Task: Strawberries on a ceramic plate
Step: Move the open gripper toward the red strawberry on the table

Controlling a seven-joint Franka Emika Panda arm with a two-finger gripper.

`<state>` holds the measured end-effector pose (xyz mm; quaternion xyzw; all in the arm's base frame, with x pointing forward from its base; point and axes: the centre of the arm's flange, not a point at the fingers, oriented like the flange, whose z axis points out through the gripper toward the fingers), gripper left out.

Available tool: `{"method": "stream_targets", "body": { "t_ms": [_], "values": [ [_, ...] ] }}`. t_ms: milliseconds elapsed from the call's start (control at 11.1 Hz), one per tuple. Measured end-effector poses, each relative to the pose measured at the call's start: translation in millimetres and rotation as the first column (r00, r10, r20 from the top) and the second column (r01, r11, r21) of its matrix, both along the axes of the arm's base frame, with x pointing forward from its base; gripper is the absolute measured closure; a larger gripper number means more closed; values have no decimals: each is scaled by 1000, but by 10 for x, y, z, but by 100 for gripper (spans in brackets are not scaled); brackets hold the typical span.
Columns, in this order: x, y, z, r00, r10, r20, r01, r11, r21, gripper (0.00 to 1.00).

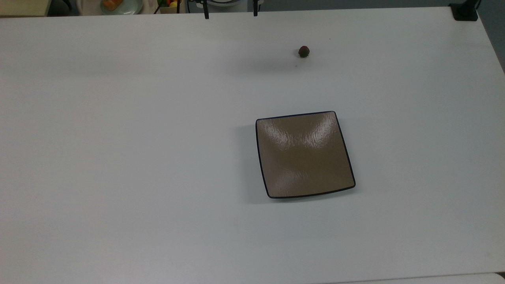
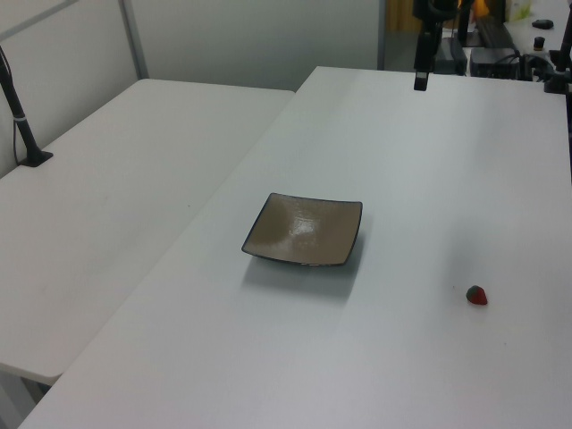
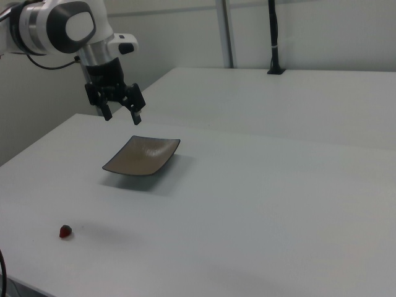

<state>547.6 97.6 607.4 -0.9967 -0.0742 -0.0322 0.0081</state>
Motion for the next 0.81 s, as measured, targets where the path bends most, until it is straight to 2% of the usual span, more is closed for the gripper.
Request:
{"method": "stream_targets", "body": {
  "t_ms": [450, 810],
  "values": [
    [75, 52, -101, 1000, 6, 2, -6, 1000, 1, 0],
    [37, 207, -217, 999, 34, -22, -34, 999, -2, 0]
  ]
}}
